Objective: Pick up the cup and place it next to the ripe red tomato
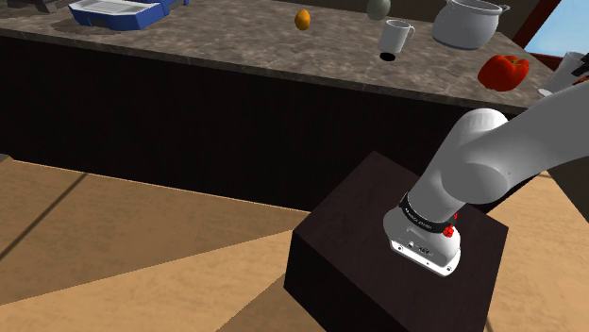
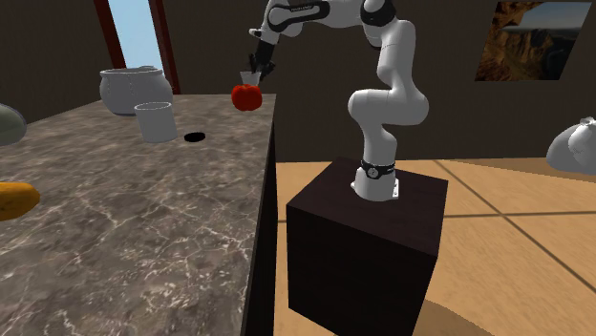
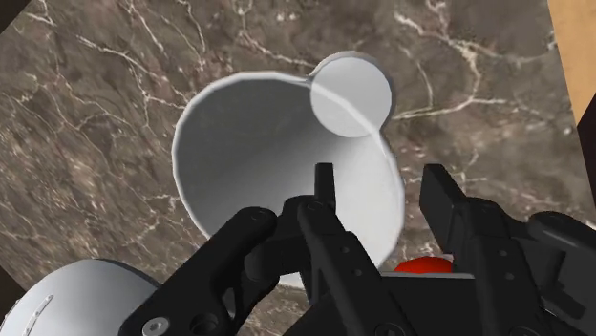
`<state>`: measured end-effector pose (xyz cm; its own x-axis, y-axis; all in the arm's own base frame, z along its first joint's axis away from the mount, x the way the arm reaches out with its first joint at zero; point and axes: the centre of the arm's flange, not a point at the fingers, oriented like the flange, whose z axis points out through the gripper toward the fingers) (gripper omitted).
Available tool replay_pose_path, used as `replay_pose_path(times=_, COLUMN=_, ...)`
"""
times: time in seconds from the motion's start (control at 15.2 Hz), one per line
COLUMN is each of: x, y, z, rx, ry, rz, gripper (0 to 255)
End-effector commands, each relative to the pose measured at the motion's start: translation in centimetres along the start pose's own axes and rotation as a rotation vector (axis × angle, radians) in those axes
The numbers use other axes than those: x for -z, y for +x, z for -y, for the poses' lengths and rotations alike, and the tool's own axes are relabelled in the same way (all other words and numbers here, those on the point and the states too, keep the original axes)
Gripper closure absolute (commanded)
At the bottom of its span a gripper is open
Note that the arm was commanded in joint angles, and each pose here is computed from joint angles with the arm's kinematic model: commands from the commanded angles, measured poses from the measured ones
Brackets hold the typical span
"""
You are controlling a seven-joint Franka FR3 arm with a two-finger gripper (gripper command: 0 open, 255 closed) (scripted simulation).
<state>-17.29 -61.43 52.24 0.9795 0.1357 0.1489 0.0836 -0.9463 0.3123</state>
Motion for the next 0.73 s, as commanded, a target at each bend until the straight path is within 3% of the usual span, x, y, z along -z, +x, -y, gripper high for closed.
replay_pose_path(times=0.0, x=0.0, y=0.0, z=0.0, rx=0.000, ry=0.000, rz=0.000, gripper=0)
replay_pose_path(times=0.26, x=0.0, y=0.0, z=0.0, rx=0.000, ry=0.000, rz=0.000, gripper=0)
replay_pose_path(times=0.53, x=5.0, y=0.0, z=0.0, rx=0.000, ry=0.000, rz=0.000, gripper=0)
replay_pose_path(times=0.66, x=5.0, y=0.0, z=0.0, rx=0.000, ry=0.000, rz=0.000, gripper=0)
